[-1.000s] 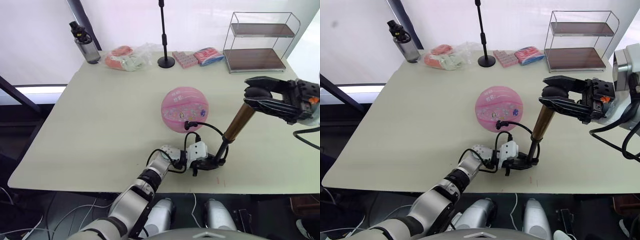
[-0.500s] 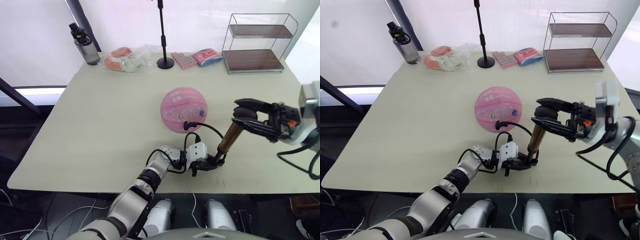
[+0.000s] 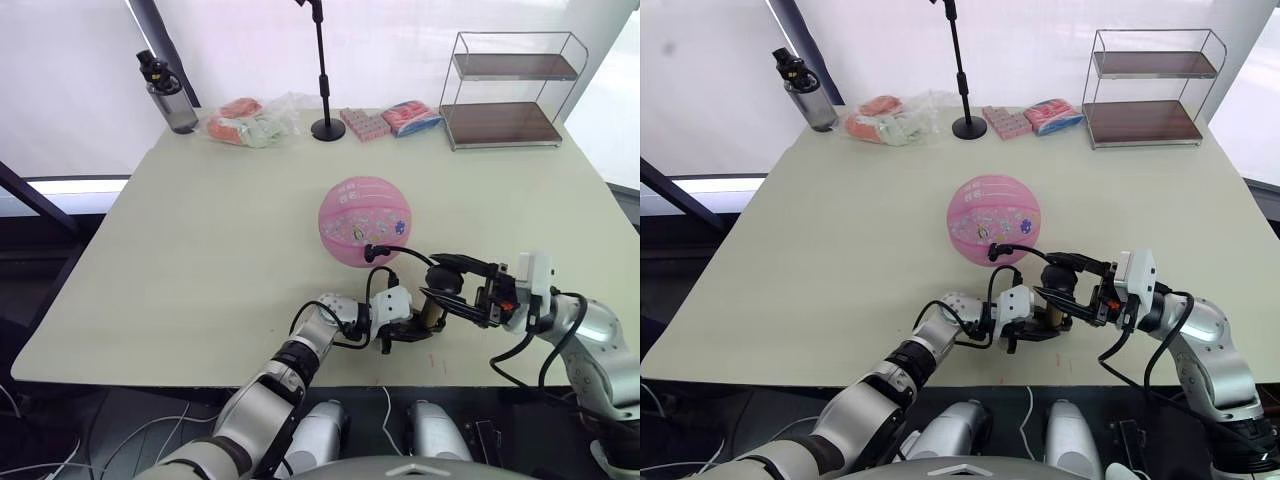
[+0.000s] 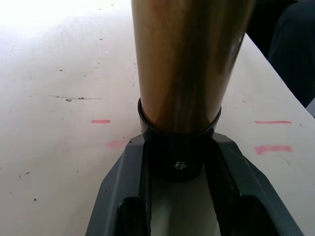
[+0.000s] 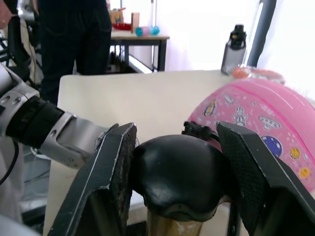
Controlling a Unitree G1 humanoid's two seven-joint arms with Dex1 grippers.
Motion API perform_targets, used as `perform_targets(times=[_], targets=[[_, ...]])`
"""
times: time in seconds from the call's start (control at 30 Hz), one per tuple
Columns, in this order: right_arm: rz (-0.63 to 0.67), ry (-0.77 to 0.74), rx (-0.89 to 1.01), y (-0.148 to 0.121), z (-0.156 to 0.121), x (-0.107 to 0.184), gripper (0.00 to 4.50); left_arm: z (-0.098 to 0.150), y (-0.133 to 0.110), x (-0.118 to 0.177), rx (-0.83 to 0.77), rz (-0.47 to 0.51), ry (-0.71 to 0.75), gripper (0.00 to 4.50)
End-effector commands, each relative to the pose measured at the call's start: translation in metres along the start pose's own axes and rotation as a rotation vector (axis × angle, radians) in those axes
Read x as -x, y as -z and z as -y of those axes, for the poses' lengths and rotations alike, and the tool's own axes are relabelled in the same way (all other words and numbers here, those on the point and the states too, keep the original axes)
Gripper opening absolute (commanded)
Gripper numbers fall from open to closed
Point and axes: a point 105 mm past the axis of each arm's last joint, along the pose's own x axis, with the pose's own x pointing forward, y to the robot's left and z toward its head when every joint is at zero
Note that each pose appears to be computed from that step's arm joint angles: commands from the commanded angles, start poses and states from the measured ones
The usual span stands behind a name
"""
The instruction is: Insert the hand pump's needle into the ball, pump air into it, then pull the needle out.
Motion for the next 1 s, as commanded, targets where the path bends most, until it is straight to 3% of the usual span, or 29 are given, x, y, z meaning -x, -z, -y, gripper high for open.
perform_targets(times=[0.03, 0.47, 1.0], targets=[[-0.15, 0.008, -0.04, 0.036, -0.008, 0.011, 2.1, 0.015, 0.024, 0.001, 0.084, -0.054, 0.029, 1.09], [0.068, -0.017, 0.057, -0.071, 0.02, -0.001, 2.1, 0.012, 0.022, 0.001, 0.096, -0.047, 0.02, 1.09], [0.137, 0.005, 0.169, -0.173, 0.048, 0.02, 2.1, 0.007, 0.017, 0.001, 0.066, -0.037, -0.004, 1.09]])
